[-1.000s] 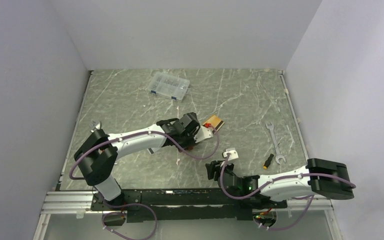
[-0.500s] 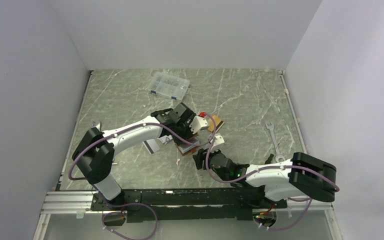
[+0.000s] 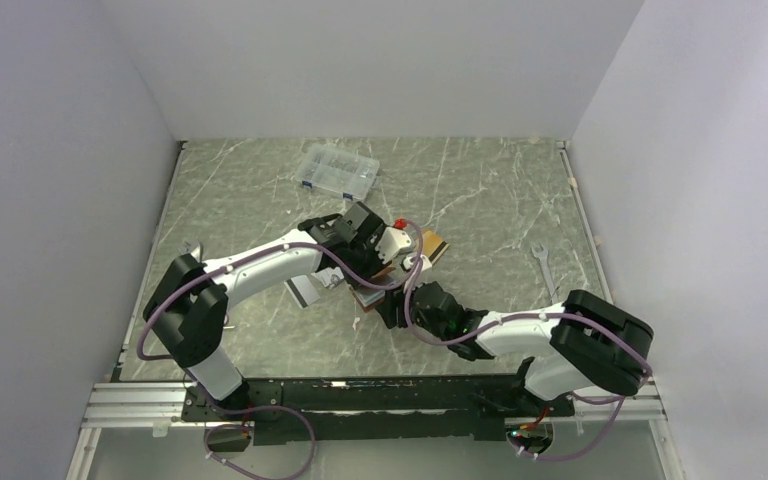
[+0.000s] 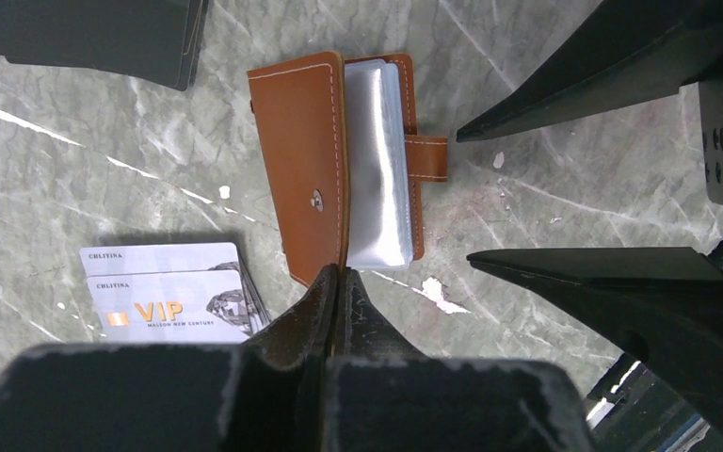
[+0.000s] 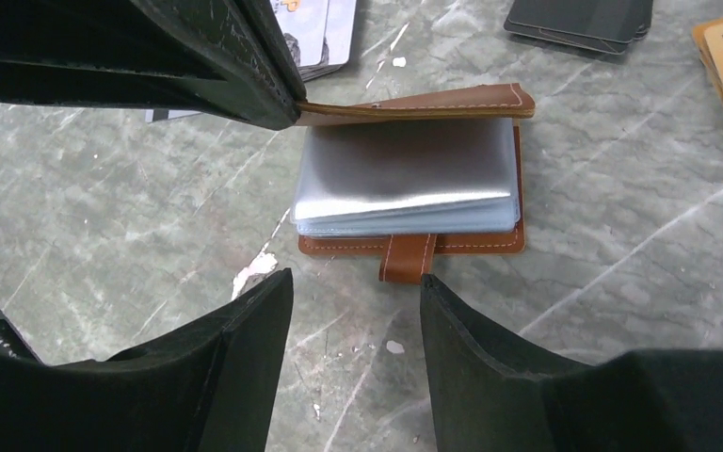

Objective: Put the credit cards into the card holder
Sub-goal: Close the card holder at the center of the board.

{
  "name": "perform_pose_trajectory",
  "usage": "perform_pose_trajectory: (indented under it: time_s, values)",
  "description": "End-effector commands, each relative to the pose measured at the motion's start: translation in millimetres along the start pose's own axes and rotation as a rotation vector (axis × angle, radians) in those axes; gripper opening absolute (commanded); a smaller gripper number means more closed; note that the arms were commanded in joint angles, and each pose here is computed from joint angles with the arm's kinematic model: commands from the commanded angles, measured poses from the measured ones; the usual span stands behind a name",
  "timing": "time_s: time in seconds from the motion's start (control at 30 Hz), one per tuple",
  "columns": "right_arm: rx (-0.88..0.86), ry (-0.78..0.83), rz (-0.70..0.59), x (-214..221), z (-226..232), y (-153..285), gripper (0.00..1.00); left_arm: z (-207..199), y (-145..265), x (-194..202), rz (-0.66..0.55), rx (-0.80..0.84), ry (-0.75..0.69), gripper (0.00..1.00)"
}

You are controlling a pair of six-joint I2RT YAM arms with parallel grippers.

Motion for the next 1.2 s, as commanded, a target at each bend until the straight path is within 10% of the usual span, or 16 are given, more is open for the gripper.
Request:
perform_pose_trajectory:
  time_s: [0.0, 1.17]
  values:
    - [-0.081, 0.065, 0.021, -7, 8, -9, 0.54, -8, 6, -8, -0.027, 0.047, -0.027, 0.0]
    - [0.036, 0.266, -0.049, 18, 0, -22, 0.48, 1, 9, -4, 0.0, 0.14, 0.035, 0.0]
Point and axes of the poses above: each gripper's point midway between its finger pads, its own y axis back along the fingers, its own z axis along the line the jaws close on, x = y × z, the point moved 6 cm from there along y, back along the fingers, and after that the axes turned 14 degrees about y, right-handed, at the moved point
